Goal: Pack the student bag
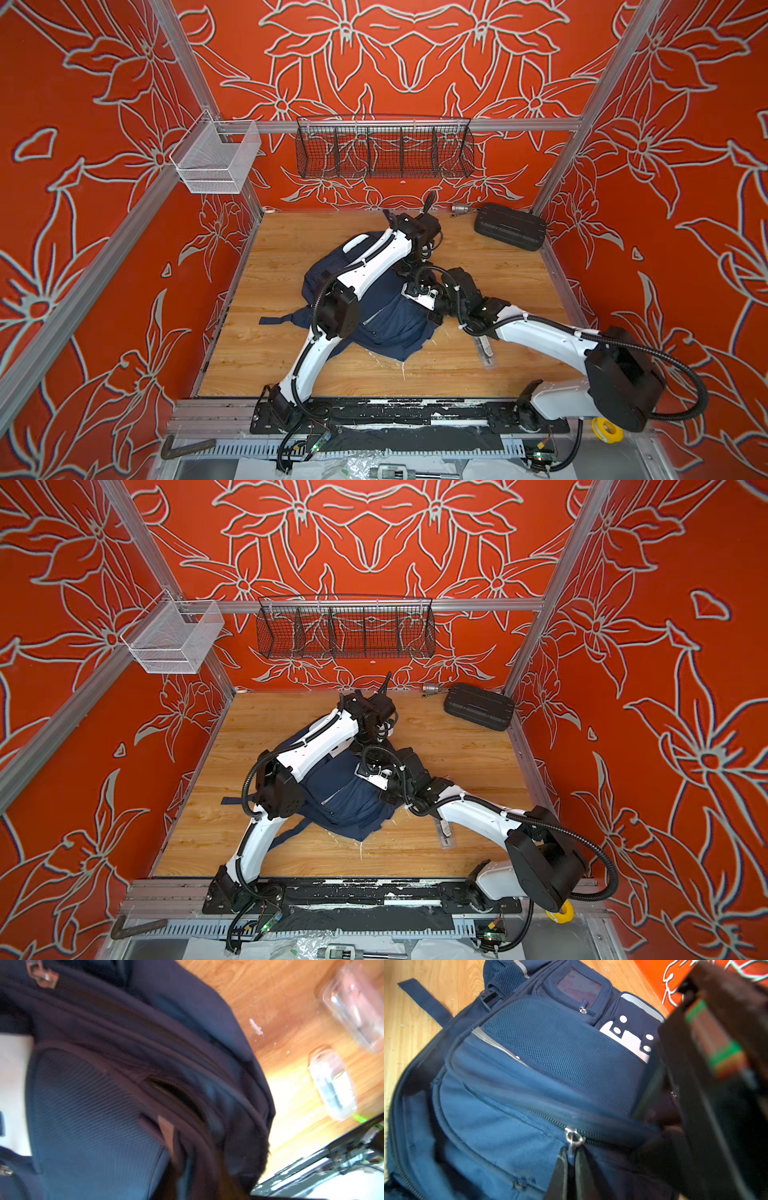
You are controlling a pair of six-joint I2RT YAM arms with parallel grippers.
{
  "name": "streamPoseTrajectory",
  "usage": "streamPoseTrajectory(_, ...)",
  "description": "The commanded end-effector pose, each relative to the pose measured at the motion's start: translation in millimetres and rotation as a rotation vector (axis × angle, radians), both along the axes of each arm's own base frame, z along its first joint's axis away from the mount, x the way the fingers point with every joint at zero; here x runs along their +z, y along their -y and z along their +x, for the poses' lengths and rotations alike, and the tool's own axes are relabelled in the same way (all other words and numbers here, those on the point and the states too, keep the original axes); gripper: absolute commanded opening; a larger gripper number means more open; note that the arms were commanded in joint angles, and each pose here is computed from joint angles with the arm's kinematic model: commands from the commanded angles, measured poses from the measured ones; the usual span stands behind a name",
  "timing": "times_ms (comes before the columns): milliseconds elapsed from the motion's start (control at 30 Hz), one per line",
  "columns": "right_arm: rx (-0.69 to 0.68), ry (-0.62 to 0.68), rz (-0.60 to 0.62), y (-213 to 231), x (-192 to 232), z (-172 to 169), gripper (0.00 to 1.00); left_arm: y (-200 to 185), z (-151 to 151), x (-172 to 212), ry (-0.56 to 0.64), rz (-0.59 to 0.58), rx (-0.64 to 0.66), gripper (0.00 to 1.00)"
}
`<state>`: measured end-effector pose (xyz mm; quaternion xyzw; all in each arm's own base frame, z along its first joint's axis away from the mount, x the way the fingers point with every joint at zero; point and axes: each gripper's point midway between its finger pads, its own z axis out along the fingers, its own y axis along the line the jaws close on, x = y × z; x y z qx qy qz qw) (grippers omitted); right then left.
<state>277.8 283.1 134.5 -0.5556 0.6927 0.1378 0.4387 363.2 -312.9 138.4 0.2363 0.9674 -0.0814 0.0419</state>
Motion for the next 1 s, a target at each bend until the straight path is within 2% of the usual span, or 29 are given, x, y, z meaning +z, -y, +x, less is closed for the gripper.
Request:
streamPoseTrajectory(0, 0.060, 0.024, 0.026, -11, 20, -9, 0.00, -13, 4, 8, -0.050, -0.031, 0.101, 0.00)
streamPoseTrajectory(233, 0.150, -0.062, 0.036, -37, 13, -43, 0.00, -17, 49, 63, 0.024, -0.337, 0.350, 0.00)
streamPoseTrajectory(400, 0.196, -0.113, 0.044, -57, 8, -60, 0.00, -34, 66, 83, 0.055, -0.418, 0.489, 0.00)
streamPoseTrajectory(600, 0.149, -0.077, 0.124, -39, 30, -39, 0.00, -62, 53, 86, -0.007, -0.472, 0.655, 0.00)
streamPoseTrajectory(733, 0.123, -0.092, 0.135, -15, 44, -17, 0.00, -68, 52, 90, -0.027, -0.604, 0.768, 0.00)
streamPoseTrajectory(867, 0.097, -0.110, 0.105, -4, 43, -2, 0.00, -58, 67, 95, -0.038, -0.678, 0.776, 0.00)
streamPoseTrajectory(967, 0.117, -0.169, 0.078, -7, 40, -6, 0.00, -48, 81, 97, -0.063, -0.735, 0.784, 0.00)
